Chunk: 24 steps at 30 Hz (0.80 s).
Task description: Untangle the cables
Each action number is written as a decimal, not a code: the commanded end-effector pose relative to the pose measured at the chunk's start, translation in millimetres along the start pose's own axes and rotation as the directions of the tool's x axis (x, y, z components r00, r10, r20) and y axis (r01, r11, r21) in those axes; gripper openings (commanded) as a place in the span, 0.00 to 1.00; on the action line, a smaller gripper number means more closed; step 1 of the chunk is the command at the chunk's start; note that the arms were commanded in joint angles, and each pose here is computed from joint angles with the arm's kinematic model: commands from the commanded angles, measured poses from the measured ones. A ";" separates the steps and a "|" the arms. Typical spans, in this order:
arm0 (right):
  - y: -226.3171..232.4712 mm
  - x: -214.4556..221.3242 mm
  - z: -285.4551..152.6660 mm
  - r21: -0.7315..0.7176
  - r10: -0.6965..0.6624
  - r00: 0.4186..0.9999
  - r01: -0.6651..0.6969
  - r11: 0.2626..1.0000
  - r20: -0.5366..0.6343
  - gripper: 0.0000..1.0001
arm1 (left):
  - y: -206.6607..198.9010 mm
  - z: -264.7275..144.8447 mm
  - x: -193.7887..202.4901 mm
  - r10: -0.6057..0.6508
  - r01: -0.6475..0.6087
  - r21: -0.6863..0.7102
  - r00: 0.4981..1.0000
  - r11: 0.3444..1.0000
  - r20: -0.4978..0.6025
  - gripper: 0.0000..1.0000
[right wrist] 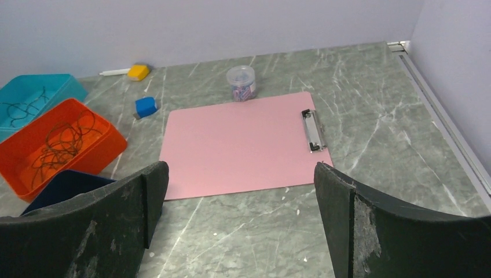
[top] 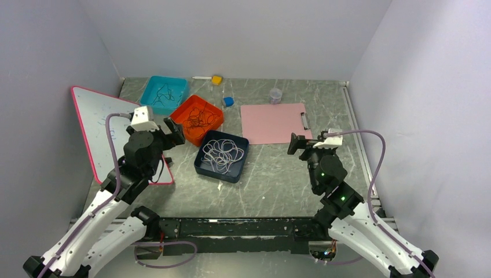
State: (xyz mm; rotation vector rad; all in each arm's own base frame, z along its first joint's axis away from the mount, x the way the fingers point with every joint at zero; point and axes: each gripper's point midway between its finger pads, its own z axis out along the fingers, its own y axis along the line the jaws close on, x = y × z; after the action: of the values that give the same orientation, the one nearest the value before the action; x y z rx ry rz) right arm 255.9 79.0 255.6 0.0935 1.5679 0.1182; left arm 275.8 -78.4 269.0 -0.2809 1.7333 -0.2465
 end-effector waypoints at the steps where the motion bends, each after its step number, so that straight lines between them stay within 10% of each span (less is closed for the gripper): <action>1: -9.4 -1.7 7.4 0.102 0.026 1.000 -0.026 0.994 -0.003 1.00 | 7.4 -0.9 -3.6 -0.019 0.020 -0.034 1.000 0.999 0.022 1.00; 12: -7.5 8.6 26.4 0.225 -0.010 0.994 0.035 0.974 -0.112 1.00 | 19.6 -0.4 -5.0 -0.034 0.038 -0.106 0.999 0.994 0.038 0.99; 24: 14.0 -47.9 12.1 0.041 0.049 0.998 -0.048 0.998 -0.026 1.00 | 33.1 -12.1 -30.9 -0.030 0.049 -0.175 0.994 0.983 0.109 0.99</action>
State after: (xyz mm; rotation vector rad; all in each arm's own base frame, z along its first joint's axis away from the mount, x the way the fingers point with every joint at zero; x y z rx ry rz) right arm 271.1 80.5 270.1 0.1840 1.6342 0.0575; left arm 269.5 -52.2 273.7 -0.3994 1.6870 -0.1608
